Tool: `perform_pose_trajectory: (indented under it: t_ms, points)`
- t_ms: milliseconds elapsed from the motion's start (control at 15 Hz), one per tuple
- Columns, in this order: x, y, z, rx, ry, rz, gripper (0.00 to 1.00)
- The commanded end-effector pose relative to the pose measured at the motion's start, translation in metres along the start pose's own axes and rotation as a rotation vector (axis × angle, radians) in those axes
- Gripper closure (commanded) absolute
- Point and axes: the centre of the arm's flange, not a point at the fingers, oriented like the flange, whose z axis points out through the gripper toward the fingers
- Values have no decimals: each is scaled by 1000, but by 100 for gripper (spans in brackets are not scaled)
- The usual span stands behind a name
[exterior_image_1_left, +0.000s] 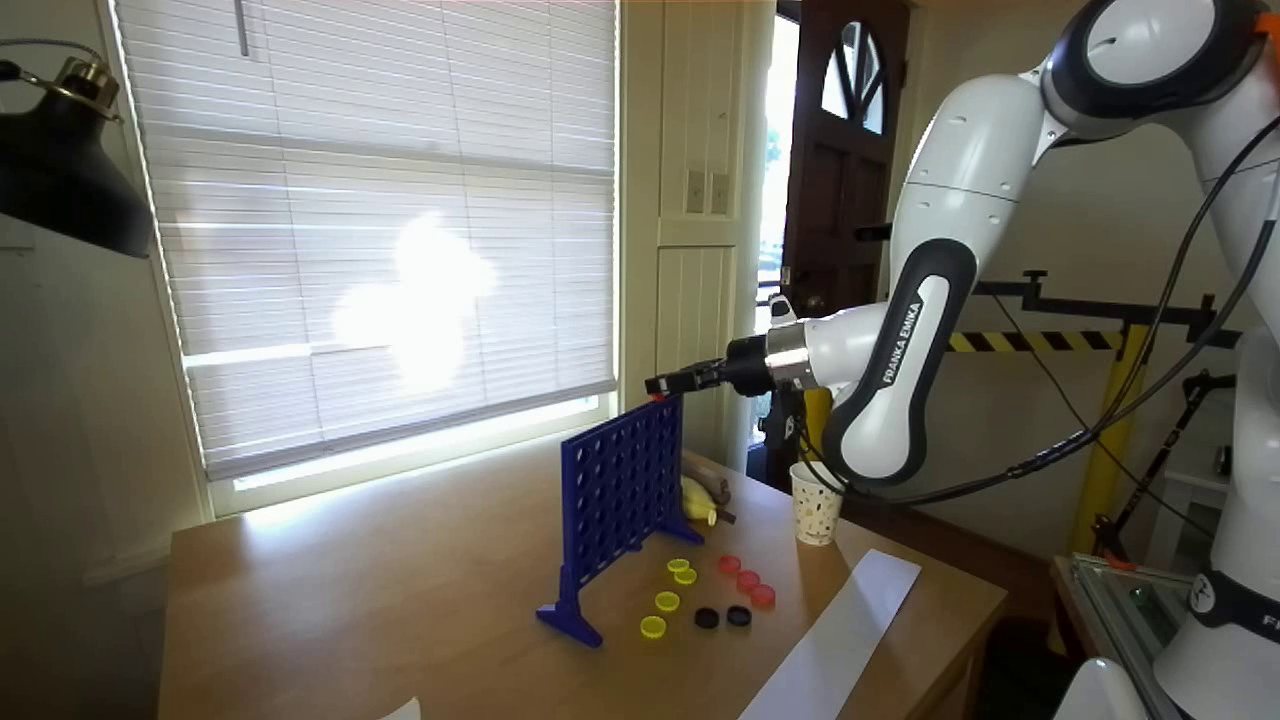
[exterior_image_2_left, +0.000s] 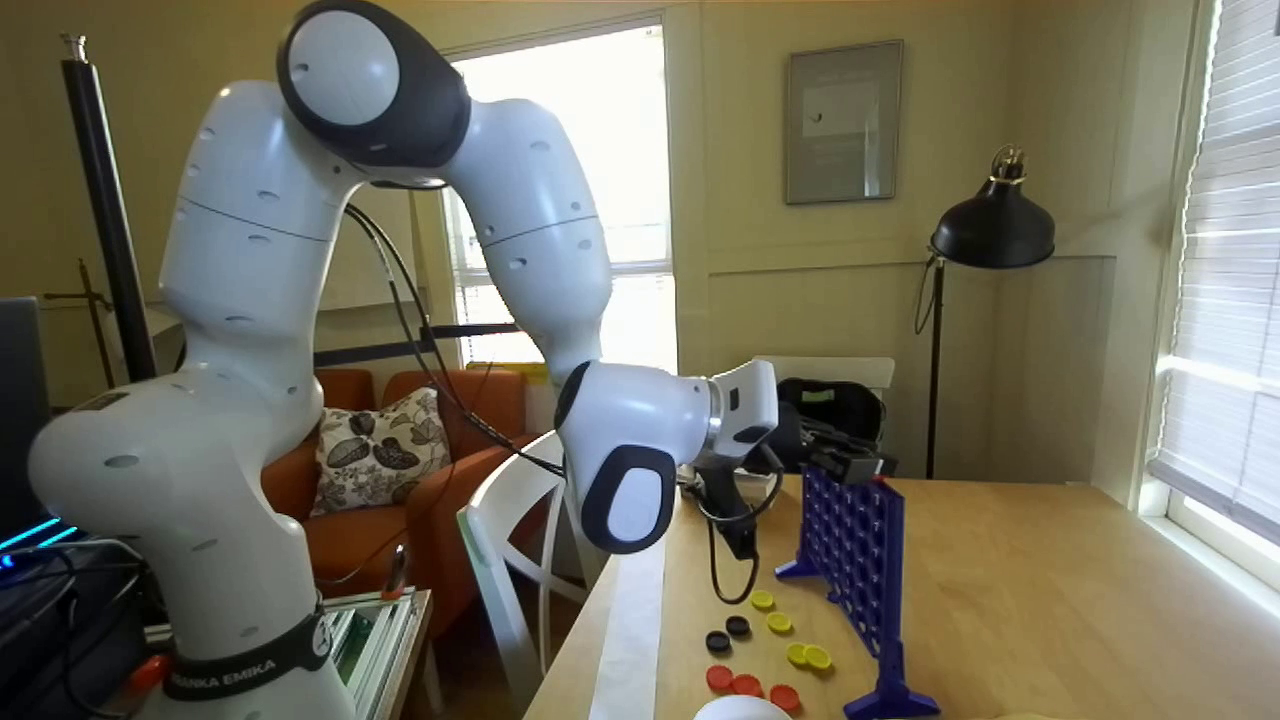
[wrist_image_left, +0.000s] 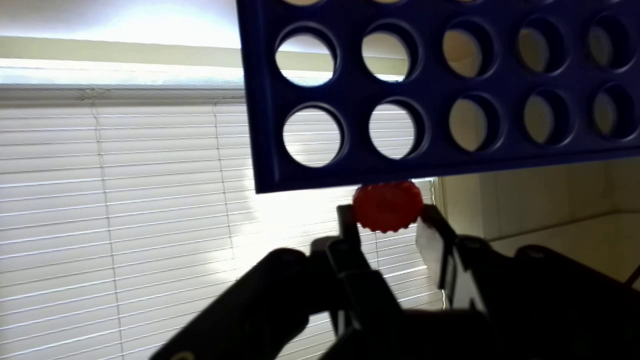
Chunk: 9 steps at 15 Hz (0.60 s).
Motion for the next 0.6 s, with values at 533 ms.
perform_pose_trajectory:
  t_ms: [533]
  points:
    - [-9,-5,2,-10,-8,-5,90]
